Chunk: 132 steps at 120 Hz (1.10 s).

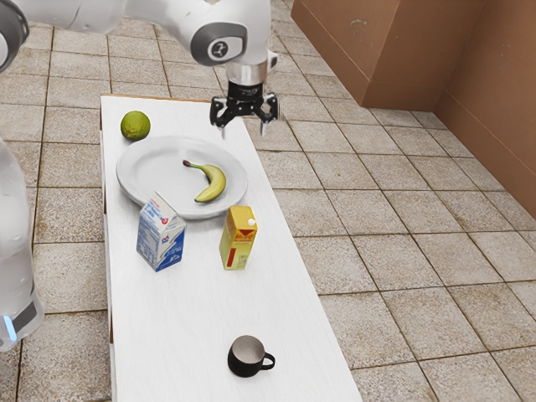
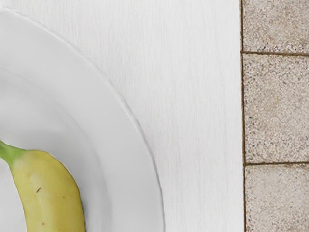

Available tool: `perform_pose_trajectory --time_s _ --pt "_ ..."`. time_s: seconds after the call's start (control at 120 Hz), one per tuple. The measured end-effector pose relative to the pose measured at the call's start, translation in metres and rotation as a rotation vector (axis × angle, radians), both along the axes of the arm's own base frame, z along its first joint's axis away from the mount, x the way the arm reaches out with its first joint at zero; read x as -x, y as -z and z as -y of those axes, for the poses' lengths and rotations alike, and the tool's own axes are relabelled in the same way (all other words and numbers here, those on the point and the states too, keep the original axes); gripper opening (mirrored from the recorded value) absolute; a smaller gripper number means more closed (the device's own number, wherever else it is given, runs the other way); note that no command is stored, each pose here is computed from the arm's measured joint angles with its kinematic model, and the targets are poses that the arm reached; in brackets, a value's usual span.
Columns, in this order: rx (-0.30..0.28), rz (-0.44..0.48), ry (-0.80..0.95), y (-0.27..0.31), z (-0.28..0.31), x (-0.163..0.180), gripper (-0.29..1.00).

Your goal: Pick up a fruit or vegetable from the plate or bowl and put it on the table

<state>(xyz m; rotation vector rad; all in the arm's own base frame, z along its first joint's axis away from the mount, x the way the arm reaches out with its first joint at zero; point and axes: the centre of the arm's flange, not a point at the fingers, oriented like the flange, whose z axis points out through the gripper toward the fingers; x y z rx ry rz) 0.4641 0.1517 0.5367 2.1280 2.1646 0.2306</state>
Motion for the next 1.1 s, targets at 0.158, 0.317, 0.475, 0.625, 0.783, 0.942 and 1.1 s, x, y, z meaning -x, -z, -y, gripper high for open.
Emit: perform_pose_trajectory --time_s 0.158,0.317,0.475,0.625,0.783,0.942,1.1 --pt "0.014 -0.001 -0.044 0.022 -0.003 0.03 0.69" --pt "-0.009 -0.001 -0.062 0.024 -0.006 0.035 0.69" --pt "-0.023 -0.005 -0.048 0.027 0.007 0.038 0.69" --pt "-0.036 -0.002 -0.021 0.027 0.027 0.043 0.69" --pt "-0.027 -0.029 -0.018 0.044 0.034 0.058 0.69" --pt "-0.033 -0.042 -0.002 0.052 0.043 0.059 0.69" --pt "-0.031 -0.05 -0.002 0.058 0.044 0.061 0.69"
